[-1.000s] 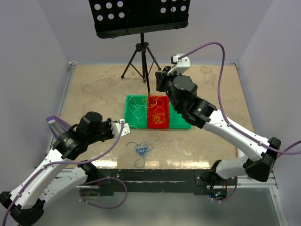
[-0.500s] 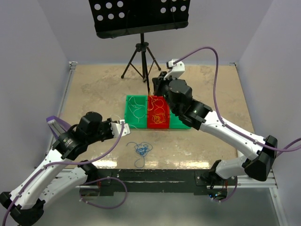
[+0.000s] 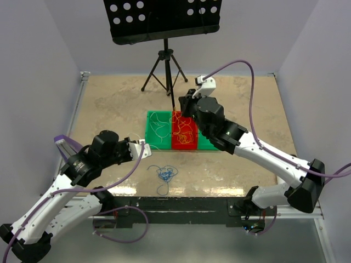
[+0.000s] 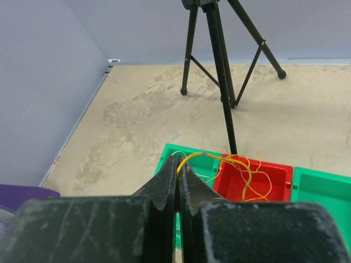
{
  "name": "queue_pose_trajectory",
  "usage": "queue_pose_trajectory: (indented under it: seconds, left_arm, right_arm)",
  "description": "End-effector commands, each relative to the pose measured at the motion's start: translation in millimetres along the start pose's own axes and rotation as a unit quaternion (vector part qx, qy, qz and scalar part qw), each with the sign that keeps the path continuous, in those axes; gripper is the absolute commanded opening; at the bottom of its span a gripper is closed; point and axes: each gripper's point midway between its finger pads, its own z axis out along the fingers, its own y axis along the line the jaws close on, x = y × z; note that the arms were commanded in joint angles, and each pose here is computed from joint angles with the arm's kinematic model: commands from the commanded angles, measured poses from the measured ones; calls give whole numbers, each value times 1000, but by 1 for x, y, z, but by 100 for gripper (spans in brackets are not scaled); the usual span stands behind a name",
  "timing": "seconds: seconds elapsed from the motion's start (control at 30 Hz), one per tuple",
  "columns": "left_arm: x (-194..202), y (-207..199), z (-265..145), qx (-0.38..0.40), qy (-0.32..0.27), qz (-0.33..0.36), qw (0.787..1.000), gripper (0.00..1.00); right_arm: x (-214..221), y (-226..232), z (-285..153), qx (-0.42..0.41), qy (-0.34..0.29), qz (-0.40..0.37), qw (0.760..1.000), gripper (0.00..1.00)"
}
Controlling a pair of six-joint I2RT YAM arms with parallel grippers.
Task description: Untangle the cables
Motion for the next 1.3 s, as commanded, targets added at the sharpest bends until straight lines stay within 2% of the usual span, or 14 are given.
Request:
queue_pose_trajectory:
  seconds: [0.0,0.17,0.33,0.5,0.77,0.97,1.27]
  left_arm:
    - [-2,7,-2,-12,-2,10,1000,0]
    - [-1,7,-2,-13,0,10,1000,0]
    - [-1,6,-2,-14,-1,9,1000,0]
    - [-2,8,-2,-15,-1,7,1000,0]
    - [-2,8,-3,-15,-3,10,1000,0]
    - [-1,6,-2,-14,-1,12,1000,0]
    - [3,6,-3,-19,1,16,1000,0]
  right_arm:
    - [-20,4,-10,-20,-25,29,999,0]
    - [-39,14,-23,-57,-45,35,997,0]
    - [-85,15,-45,-69,-99,33,992,0]
    - [-99,23,-49,-81,-95,33,992,0]
    - [-44,28,-36,-98,-29,67,993,0]
    - [1,13,-26,-67,12,87,994,0]
    - [22,-9,-20,-27,25,102,994,0]
